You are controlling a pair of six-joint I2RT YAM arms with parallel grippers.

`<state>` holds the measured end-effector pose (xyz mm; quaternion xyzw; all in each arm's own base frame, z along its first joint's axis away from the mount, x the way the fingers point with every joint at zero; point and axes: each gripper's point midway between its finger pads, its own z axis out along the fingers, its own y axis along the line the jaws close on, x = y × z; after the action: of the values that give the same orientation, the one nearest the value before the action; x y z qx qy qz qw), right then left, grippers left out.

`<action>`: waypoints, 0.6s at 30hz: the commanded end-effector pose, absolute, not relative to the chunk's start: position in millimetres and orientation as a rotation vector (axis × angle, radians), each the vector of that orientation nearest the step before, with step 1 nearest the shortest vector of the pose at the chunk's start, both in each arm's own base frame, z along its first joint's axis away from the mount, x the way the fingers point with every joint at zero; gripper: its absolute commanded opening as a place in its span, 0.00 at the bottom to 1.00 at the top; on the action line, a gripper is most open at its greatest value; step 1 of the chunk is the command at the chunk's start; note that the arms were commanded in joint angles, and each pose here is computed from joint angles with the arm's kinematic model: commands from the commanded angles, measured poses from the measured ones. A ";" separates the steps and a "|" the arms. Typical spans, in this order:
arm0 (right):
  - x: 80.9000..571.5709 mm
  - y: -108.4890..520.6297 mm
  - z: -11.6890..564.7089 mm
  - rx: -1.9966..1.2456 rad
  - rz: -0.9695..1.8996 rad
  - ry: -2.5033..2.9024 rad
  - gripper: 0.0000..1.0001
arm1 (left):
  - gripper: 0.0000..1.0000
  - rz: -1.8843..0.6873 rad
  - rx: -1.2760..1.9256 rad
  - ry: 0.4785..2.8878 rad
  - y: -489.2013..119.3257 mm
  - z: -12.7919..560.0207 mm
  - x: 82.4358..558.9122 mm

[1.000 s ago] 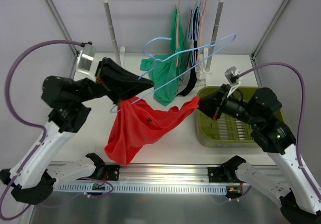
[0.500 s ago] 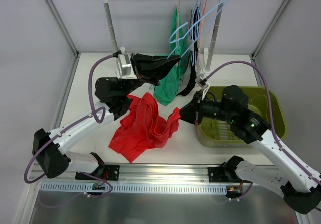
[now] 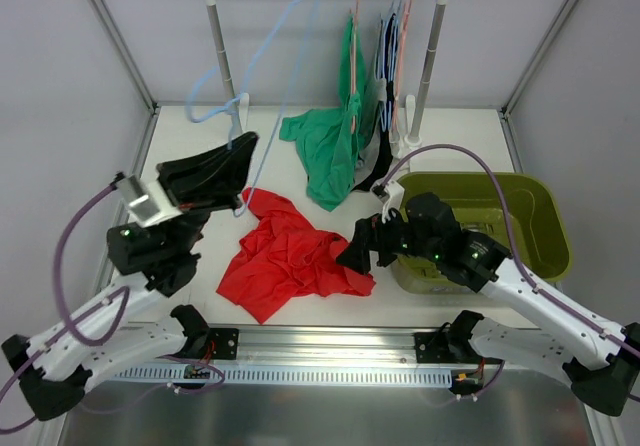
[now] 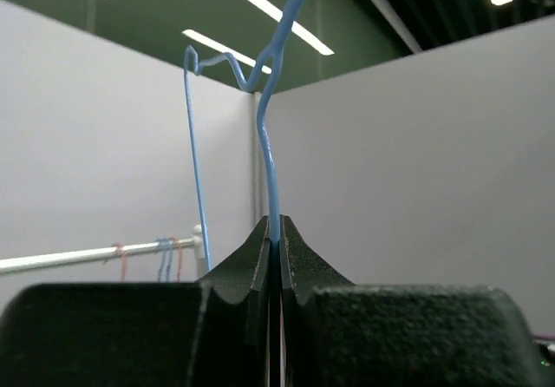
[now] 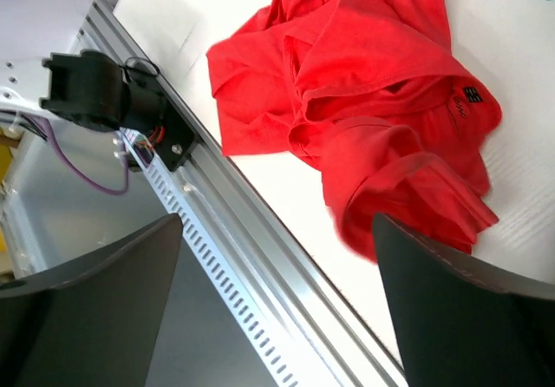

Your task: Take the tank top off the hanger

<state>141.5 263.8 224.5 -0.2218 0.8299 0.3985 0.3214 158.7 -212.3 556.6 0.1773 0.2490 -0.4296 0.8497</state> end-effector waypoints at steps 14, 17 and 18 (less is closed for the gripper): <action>170.5 227.4 240.5 -0.434 0.779 2.105 0.99 | 0.00 -0.645 -0.216 1.549 -162.6 409.7 254.4; 167.5 225.2 241.7 -0.434 0.784 2.105 0.99 | 0.00 -0.657 -0.172 1.598 -180.3 417.6 284.2; 166.7 224.5 242.3 -0.434 0.786 2.104 0.99 | 0.00 -0.687 -0.174 1.608 -182.6 420.3 293.3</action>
<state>160.6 230.0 217.3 -0.1824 0.8506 0.3151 0.3795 276.5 -179.6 420.8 -0.0650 0.6820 -0.2896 0.6684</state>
